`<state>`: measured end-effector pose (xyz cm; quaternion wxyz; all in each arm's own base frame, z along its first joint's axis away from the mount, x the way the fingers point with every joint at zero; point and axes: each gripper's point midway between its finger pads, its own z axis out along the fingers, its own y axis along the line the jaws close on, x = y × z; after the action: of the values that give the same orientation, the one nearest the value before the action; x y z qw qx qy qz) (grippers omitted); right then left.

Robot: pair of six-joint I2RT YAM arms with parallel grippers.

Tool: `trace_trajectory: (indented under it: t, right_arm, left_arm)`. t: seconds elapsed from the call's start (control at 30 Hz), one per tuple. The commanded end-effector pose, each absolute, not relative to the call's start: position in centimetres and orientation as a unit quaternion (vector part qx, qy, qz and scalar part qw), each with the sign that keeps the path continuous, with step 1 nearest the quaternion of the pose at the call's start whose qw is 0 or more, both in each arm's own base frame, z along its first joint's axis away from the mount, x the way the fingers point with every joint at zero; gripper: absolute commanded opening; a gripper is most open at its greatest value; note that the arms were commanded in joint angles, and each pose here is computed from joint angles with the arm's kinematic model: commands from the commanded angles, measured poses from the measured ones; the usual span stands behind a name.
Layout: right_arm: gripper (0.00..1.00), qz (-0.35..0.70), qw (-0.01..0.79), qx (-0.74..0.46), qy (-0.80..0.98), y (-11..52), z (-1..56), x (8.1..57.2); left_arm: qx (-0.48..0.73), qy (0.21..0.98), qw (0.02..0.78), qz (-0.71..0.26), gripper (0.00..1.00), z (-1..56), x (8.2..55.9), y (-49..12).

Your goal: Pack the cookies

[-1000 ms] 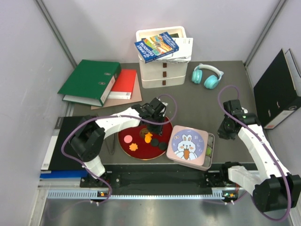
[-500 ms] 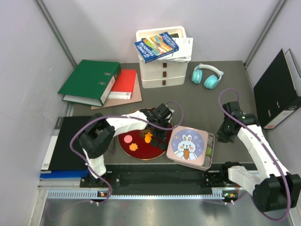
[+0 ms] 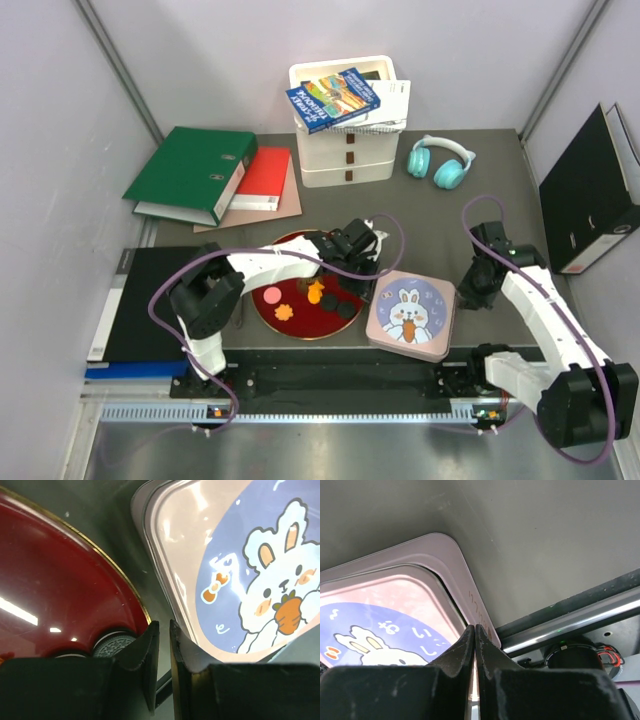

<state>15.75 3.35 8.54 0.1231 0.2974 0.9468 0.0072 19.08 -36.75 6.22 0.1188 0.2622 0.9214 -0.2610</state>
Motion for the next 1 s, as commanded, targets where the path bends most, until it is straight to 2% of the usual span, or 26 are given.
trace_trajectory:
  t: [0.0,0.4,0.6,0.7,0.8,0.97]
  right_arm:
    - [0.01,0.018,0.134,0.304,0.943,3.7,8.5,16.4]
    - [0.01,0.032,0.210,0.322,0.923,3.2,13.2,18.5]
    - [0.00,0.133,0.251,0.289,0.914,6.2,14.6,20.3]
    - [0.00,0.206,0.238,0.267,0.911,8.8,14.1,20.4]
    - [0.00,0.229,0.214,0.265,0.912,9.7,12.3,19.7]
    - [0.00,0.146,0.132,0.298,0.934,7.9,8.1,17.1]
  left_arm:
    - [0.277,0.905,0.138,-0.293,0.19,7.8,19.5,-38.9]
    - [0.284,0.901,0.138,-0.296,0.20,8.0,19.0,-39.7]
    - [0.283,0.903,0.141,-0.291,0.20,7.9,19.2,-39.7]
    - [0.283,0.905,0.143,-0.285,0.21,7.8,19.4,-39.7]
    - [0.285,0.905,0.148,-0.278,0.23,7.9,19.6,-39.5]
    - [0.289,0.905,0.153,-0.272,0.24,8.2,19.8,-39.3]
